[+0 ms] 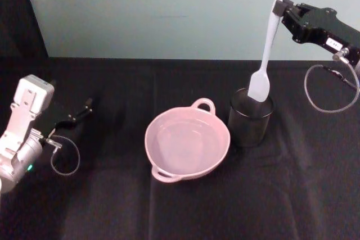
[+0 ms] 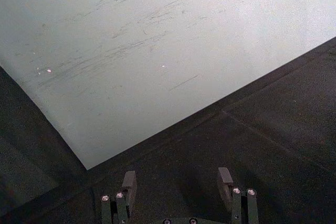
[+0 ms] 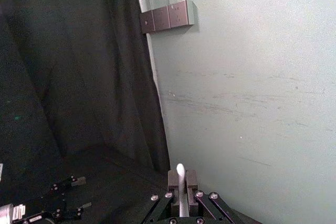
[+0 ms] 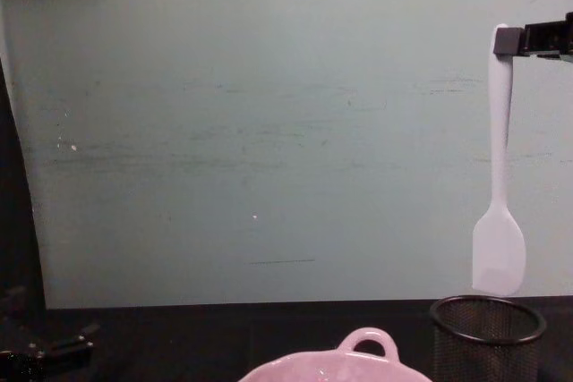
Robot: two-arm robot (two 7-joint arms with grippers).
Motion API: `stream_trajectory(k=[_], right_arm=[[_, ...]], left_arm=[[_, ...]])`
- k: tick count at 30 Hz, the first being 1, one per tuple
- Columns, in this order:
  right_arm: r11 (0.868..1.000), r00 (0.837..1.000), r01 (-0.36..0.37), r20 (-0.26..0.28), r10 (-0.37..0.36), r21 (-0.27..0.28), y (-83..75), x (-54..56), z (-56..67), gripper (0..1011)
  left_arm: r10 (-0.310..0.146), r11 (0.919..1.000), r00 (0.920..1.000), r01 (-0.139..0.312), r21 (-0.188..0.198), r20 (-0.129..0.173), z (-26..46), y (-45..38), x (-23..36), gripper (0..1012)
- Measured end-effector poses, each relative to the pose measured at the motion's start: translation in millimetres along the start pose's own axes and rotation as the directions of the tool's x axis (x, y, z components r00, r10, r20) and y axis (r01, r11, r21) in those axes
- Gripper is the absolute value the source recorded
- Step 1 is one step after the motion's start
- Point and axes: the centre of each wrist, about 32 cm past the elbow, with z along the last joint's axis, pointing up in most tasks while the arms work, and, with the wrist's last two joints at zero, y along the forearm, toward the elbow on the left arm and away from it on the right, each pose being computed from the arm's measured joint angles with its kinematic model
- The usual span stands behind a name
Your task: Use the one hand to pick up the spoon and stir the clear water in the bowl.
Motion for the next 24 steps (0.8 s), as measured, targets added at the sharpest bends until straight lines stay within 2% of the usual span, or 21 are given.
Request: stream_trajectory(k=[9, 15, 18, 24], right_arm=[[1.0, 1.0, 0.0, -0.002, 0.0, -0.001, 0.2, 0.0, -0.4, 86], [0.998, 0.998, -0.057, 0.006, 0.057, 0.002, 18.1, -16.2, -1.4, 86], [0.994, 0.994, -0.111, -0.004, 0.112, 0.009, 36.5, -30.8, -5.8, 86], [0.984, 0.983, -0.181, -0.022, 0.181, 0.002, 59.7, -47.6, -16.8, 86]], left_arm=[[0.0, 1.0, 1.0, 0.0, 0.0, 0.0, 0.0, 0.0, 0.0, 1011], [0.0, 1.0, 1.0, 0.0, 0.0, 0.0, 0.0, 0.0, 0.0, 1011], [0.0, 1.0, 1.0, 0.0, 0.0, 0.0, 0.0, 0.0, 0.0, 1011], [0.0, 1.0, 1.0, 0.0, 0.0, 0.0, 0.0, 0.0, 0.0, 1011]])
